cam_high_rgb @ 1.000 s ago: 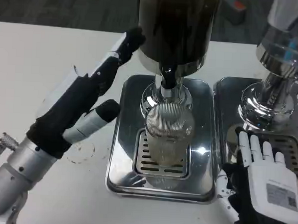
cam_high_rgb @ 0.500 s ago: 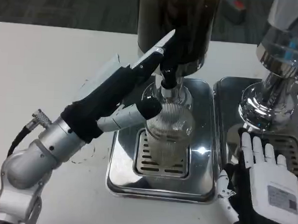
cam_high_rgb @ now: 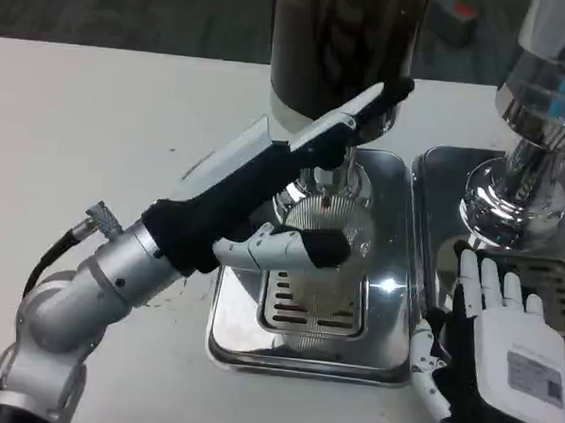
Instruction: Grasp the cup under the faucet to collect the drink, then remove the cup.
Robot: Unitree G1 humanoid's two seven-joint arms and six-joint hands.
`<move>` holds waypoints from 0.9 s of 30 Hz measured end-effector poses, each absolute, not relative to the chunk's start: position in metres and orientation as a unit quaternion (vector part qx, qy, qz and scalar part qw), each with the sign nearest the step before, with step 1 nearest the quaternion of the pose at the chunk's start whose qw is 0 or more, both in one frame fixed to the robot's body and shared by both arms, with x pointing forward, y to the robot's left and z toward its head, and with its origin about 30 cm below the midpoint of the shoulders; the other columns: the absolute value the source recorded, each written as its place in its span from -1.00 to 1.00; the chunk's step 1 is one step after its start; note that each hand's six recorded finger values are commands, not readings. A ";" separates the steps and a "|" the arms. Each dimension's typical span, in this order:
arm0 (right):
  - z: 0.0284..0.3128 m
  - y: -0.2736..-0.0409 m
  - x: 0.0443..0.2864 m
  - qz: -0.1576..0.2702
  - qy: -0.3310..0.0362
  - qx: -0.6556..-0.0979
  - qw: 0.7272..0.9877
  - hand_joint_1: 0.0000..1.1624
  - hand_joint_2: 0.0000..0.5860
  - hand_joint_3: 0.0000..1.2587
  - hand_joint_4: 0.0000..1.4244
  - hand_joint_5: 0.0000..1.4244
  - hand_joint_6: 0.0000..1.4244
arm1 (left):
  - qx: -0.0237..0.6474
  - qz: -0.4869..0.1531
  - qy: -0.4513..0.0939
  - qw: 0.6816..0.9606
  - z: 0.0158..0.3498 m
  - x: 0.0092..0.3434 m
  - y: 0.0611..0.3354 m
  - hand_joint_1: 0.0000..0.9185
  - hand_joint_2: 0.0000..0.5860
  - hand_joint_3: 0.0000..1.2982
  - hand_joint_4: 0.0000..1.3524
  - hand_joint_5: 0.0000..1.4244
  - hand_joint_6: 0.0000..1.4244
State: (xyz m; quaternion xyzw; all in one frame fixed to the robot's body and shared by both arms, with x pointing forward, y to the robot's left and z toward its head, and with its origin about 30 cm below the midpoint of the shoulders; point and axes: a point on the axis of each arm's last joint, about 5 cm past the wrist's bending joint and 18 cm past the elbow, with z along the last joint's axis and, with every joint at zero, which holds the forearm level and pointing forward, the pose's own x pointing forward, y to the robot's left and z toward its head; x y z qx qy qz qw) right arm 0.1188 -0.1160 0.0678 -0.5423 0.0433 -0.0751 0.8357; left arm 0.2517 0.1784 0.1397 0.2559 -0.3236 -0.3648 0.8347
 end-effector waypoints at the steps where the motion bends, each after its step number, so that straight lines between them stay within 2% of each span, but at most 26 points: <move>1: 0.068 -0.116 0.119 -0.076 0.044 -0.540 0.837 -1.00 0.89 -1.00 -1.00 -1.00 -1.00 | 0.276 -0.364 -0.333 0.825 0.142 0.251 0.178 -1.00 -0.68 -1.00 -1.00 -1.00 -1.00; 6: 0.068 -0.120 0.122 -0.084 0.049 -0.531 0.842 -1.00 0.89 -1.00 -1.00 -1.00 -1.00 | 0.330 -0.361 -0.351 0.798 0.144 0.248 0.176 -1.00 -0.66 -1.00 -1.00 -1.00 -1.00; 15: 0.069 -0.120 0.124 -0.087 0.051 -0.509 0.855 -1.00 0.87 -1.00 -1.00 -1.00 -1.00 | 0.350 -0.355 -0.361 0.788 0.142 0.247 0.172 -1.00 -0.64 -1.00 -1.00 -1.00 -1.00; 18: 0.069 -0.120 0.124 -0.089 0.050 -0.494 0.864 -0.91 0.73 -1.00 -1.00 -1.00 -1.00 | 0.349 -0.354 -0.362 0.789 0.141 0.246 0.172 -1.00 -0.64 -1.00 -1.00 -1.00 -1.00; 20: 0.069 -0.120 0.124 -0.088 0.051 -0.481 0.871 -0.78 0.55 -1.00 -1.00 -1.00 -1.00 | 0.348 -0.354 -0.362 0.789 0.141 0.247 0.172 -1.00 -0.64 -1.00 -1.00 -1.00 -1.00; 23: 0.072 -0.125 0.126 -0.085 0.055 -0.425 0.899 -0.61 0.26 -1.00 -1.00 -1.00 -1.00 | 0.348 -0.354 -0.362 0.789 0.141 0.247 0.172 -1.00 -0.64 -1.00 -1.00 -1.00 -1.00; 27: 0.076 -0.133 0.129 -0.049 0.063 -0.341 0.937 -0.18 -0.05 -1.00 -1.00 -1.00 -1.00 | 0.350 -0.351 -0.362 0.789 0.142 0.249 0.173 -1.00 -0.64 -1.00 -1.00 -1.00 -1.00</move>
